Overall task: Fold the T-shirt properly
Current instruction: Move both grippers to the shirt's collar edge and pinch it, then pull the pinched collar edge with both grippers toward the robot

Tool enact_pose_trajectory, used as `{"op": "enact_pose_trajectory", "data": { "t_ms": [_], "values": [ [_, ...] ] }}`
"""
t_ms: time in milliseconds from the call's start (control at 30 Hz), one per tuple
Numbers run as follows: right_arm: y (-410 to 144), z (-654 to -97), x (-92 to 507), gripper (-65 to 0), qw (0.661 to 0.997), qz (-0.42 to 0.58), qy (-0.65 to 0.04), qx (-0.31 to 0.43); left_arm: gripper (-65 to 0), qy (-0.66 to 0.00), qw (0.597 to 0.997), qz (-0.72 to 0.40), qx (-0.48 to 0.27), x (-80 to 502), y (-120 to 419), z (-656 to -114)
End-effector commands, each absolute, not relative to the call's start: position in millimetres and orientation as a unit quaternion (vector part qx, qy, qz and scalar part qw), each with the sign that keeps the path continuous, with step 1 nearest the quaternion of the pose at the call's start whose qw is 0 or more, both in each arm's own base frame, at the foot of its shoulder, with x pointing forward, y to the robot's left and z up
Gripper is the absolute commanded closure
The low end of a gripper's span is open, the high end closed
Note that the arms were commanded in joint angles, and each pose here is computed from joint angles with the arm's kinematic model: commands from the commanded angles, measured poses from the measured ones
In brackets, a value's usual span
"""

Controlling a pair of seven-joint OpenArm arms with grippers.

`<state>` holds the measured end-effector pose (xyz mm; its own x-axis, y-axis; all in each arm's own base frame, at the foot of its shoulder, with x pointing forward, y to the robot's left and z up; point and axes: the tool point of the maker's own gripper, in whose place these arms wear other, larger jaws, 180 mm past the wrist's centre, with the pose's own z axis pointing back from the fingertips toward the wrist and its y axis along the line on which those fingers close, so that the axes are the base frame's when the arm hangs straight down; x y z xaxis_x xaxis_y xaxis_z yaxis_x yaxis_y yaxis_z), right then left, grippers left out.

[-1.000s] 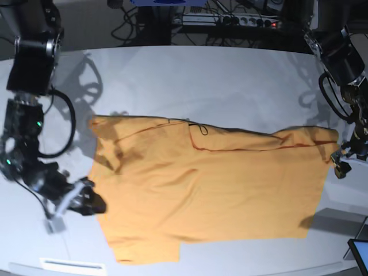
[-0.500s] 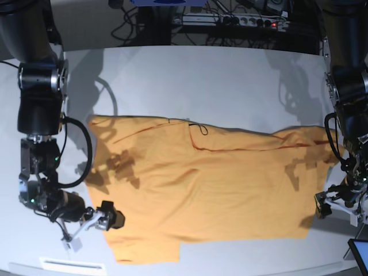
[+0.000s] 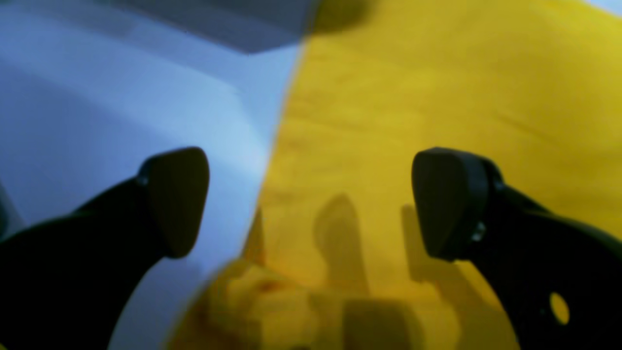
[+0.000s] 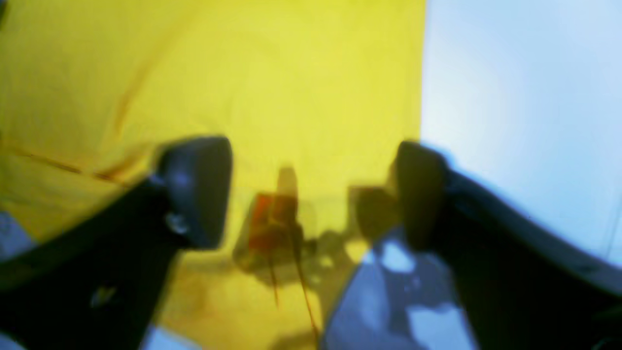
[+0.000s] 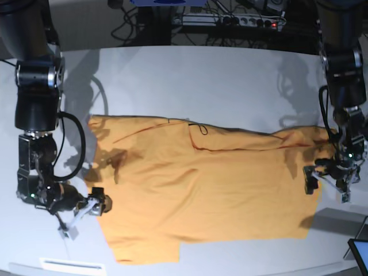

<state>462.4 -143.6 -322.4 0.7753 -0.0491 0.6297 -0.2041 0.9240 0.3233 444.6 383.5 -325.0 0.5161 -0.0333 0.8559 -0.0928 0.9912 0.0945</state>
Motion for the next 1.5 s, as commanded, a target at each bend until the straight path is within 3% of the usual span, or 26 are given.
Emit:
{"op": "enact_pose_trajectory", "data": {
  "t_ms": [0,167,200,267,400,533,767,867,1033,1267,1467],
  "values": [
    [-141.0,-281.9,480.9,-37.4,0.902,0.062,-0.385,0.186,-58.1,-0.537,0.840,0.020,0.074,452.3,395.1,-287.0],
    [-119.4,-283.2,468.8,-1.2,0.904,0.139,-0.381,0.138,-14.3,-0.566,0.812,0.128,0.065,430.7,433.4,-266.3],
    [-119.6,-287.2,466.8,0.0,0.906,0.145,-0.377,0.127,-6.4,-0.574,0.803,0.150,0.065,426.0,443.6,-259.5],
    [-114.6,-300.7,459.3,-2.2,0.911,0.147,-0.364,0.125,0.0,-0.592,0.787,0.159,0.068,422.4,448.8,-244.6],
    [-106.6,-315.8,439.8,-0.1,0.912,0.152,-0.360,0.127,0.0,-0.600,0.785,0.124,0.089,406.2,439.9,-240.6],
    [-103.1,-310.5,426.2,-0.1,0.907,0.137,-0.377,0.125,0.0,-0.646,0.750,0.067,0.125,390.9,419.6,-234.5],
    [-95.2,-291.8,414.6,0.0,0.896,0.130,-0.407,0.121,0.0,-0.598,0.777,0.004,0.193,386.5,397.6,-278.5],
    [-74.4,-307.1,402.0,0.0,0.900,0.167,-0.386,0.112,0.0,-0.619,0.762,0.002,0.191,392.7,394.8,-268.3],
    [-50.5,-334.3,384.5,0.0,0.904,0.213,-0.369,0.043,0.0,-0.599,0.777,0.007,0.196,396.9,403.1,-286.8],
    [-34.3,-343.0,378.3,0.0,0.903,0.216,-0.369,0.044,0.0,-0.579,0.792,0.009,0.192,394.1,407.7,-305.7],
    [-42.8,-377.3,370.3,0.0,0.922,0.209,-0.323,0.039,0.0,-0.548,0.816,-0.046,0.177,398.9,384.3,-332.3]
  ]
}}
